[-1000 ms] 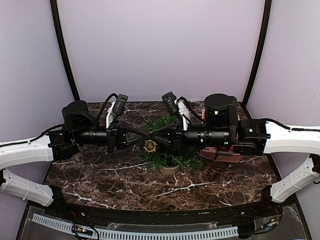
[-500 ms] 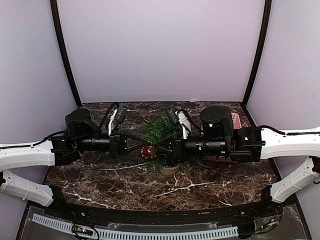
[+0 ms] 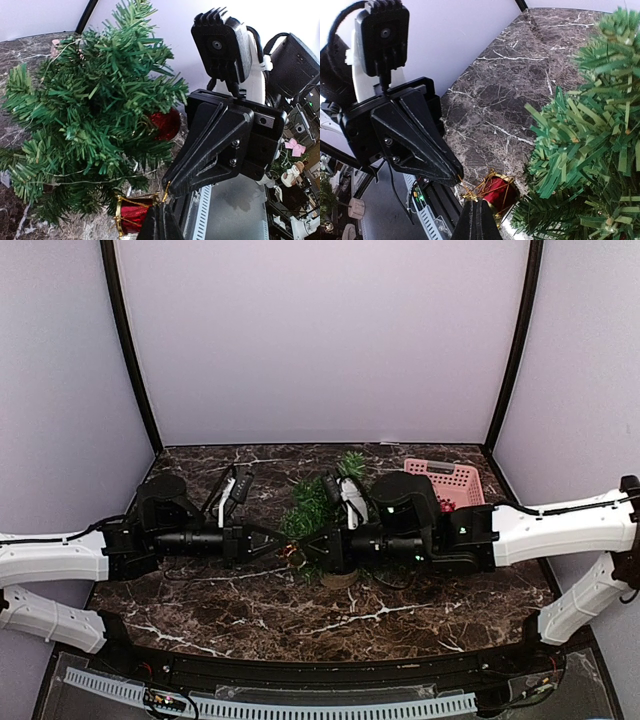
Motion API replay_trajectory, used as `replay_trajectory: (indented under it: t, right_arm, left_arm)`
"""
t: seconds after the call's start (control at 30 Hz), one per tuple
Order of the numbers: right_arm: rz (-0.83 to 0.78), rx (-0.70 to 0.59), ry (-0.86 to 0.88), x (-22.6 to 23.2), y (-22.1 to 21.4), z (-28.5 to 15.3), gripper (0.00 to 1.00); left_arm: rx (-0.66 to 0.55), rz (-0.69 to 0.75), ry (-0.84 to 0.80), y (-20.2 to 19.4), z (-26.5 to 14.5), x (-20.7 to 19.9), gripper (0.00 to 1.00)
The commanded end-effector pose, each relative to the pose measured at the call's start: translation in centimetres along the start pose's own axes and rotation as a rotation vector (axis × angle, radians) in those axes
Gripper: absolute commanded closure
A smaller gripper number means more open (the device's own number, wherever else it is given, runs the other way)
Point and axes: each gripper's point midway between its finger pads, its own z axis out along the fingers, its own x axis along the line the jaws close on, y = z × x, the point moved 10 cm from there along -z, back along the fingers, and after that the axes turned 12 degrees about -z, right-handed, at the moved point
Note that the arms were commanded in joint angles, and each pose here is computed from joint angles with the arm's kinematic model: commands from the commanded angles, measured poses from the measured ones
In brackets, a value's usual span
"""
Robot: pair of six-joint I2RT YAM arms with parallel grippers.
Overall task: Decorate the small christmas tree
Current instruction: Hang the ornament drum on the branch.
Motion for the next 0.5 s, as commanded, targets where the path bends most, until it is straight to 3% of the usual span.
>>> replay_trajectory:
  t: [0.0,0.47]
  right_arm:
    - [0.055,-0.053,-0.055,0.4,0.8,0.9,1.00]
    - [0.097,-0.082,-0.149,0.9,1.4,2.0,1.00]
  left_arm:
    - [-0.037,-0.014,0.099,-0.4,-0.7,0.7,1.00]
    - [-0.096,-0.029,0.158,0.8,-0.5,0.7,1.00]
